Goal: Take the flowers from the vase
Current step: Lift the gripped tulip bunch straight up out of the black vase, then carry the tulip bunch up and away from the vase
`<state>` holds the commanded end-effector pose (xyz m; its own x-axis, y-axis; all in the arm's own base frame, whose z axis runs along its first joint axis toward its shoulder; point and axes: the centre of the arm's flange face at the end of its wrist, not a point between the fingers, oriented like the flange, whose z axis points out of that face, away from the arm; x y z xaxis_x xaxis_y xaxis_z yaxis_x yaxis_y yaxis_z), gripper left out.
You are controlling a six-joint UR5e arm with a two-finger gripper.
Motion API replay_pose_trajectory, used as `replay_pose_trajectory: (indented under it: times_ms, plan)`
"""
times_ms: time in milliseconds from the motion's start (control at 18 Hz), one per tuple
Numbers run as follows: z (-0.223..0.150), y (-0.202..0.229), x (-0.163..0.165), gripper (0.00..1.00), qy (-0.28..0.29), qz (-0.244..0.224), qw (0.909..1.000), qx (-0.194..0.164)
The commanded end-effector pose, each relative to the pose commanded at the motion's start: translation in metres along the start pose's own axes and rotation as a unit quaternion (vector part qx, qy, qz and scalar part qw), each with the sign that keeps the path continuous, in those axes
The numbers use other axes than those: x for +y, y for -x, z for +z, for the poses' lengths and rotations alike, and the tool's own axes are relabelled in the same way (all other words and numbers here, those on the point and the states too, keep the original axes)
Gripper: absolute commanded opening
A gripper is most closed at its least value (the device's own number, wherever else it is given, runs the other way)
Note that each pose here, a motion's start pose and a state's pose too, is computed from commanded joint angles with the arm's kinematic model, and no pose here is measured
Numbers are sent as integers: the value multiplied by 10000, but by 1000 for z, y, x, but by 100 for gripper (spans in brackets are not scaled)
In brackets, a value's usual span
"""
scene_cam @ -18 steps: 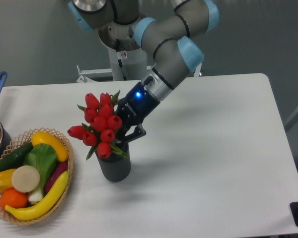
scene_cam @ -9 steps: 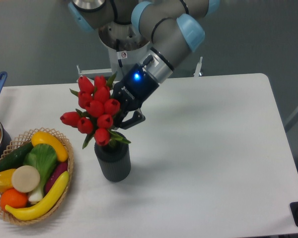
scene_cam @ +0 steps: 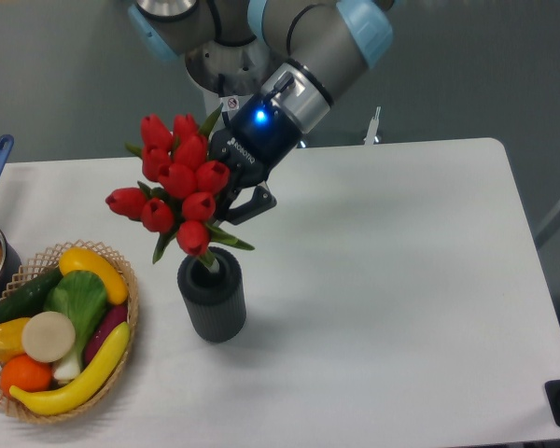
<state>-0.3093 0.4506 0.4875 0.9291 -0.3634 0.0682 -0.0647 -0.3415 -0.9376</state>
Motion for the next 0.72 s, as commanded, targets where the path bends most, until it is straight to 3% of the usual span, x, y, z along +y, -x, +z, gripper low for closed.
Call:
replay_pose_trajectory:
  times_ms: [333, 500, 722]
  plan:
    - [-10, 1, -20, 47, -62, -147, 9998, -88]
    - [-32, 14, -23, 47, -95, -371, 9988, -320]
    - [-82, 44, -3, 47, -120, -550, 9948, -846]
